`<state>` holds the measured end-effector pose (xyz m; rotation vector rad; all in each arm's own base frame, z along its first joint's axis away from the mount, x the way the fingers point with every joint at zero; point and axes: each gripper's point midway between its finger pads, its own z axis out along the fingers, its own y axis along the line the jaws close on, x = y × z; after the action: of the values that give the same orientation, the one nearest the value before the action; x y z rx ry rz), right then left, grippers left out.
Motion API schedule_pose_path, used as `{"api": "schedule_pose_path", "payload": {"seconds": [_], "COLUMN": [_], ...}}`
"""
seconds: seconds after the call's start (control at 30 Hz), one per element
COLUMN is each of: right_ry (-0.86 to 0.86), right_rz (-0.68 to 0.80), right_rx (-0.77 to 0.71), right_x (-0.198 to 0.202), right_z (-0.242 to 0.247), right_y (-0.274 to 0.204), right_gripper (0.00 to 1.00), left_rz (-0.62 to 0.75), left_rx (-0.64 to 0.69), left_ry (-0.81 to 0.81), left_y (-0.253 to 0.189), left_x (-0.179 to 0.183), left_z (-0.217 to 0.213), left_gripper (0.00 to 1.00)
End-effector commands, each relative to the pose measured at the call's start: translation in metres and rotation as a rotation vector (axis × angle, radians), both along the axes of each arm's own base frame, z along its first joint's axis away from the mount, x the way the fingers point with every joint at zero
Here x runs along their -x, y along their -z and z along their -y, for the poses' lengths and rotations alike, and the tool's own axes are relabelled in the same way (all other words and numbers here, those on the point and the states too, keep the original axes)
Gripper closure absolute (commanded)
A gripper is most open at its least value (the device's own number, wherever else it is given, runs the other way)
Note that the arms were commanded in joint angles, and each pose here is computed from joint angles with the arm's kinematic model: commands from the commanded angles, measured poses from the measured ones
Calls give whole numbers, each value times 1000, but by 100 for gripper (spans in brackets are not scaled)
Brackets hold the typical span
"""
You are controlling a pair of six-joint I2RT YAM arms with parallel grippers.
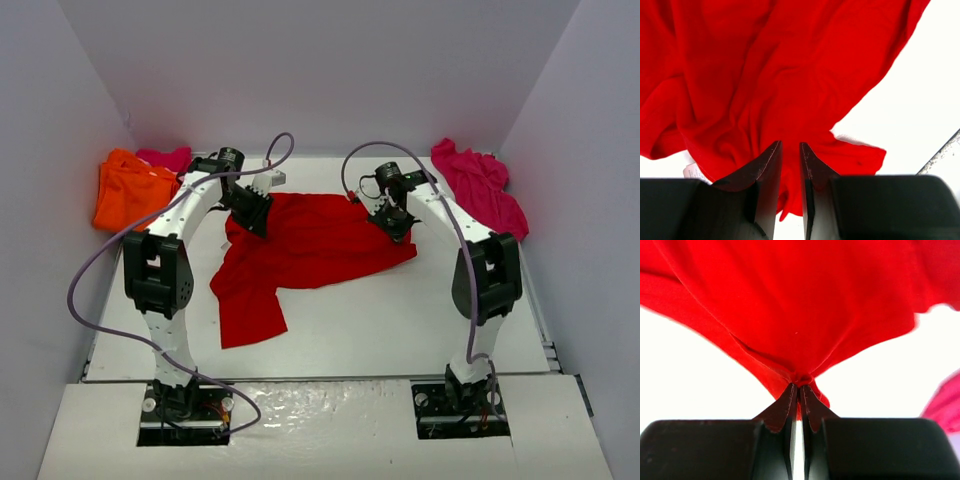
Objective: Fold and stack the t-shirts
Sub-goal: Flatten out the tshirt
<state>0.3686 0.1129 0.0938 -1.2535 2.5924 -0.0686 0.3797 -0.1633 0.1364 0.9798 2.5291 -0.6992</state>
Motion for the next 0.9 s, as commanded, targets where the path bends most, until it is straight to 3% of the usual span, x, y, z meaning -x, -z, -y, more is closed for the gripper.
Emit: {"api": "schedule_pose_path", "payload": {"seconds": [0.0, 0.17, 0.27, 0.67, 0.77, 0.87], "right_ry": [-43, -92, -133, -196, -211, -256], "right_rz": [35, 7, -72, -210, -256, -294], "right_rx": [-6, 5, 22, 4, -18, -23], "right_x": [40, 74, 112, 193, 208, 221], "right_z": [-2, 1, 7, 23, 21, 23], "right_y": [-43, -47, -37, -43, -41, -40], "right_gripper": [91, 92, 98, 95, 78, 43], "left_rz": [112, 112, 111, 72, 55, 48], "left_rx": [22, 21, 21, 11, 8, 0], "left_ry": [21, 28, 38, 64, 76, 81], "left_y": [-41, -41, -42, -32, -29, -28], "left_x": [5, 9, 13, 15, 17, 18], "left_z": [1, 0, 0, -1, -1, -2], "left_gripper": [82, 82, 82, 82, 82, 82]}}
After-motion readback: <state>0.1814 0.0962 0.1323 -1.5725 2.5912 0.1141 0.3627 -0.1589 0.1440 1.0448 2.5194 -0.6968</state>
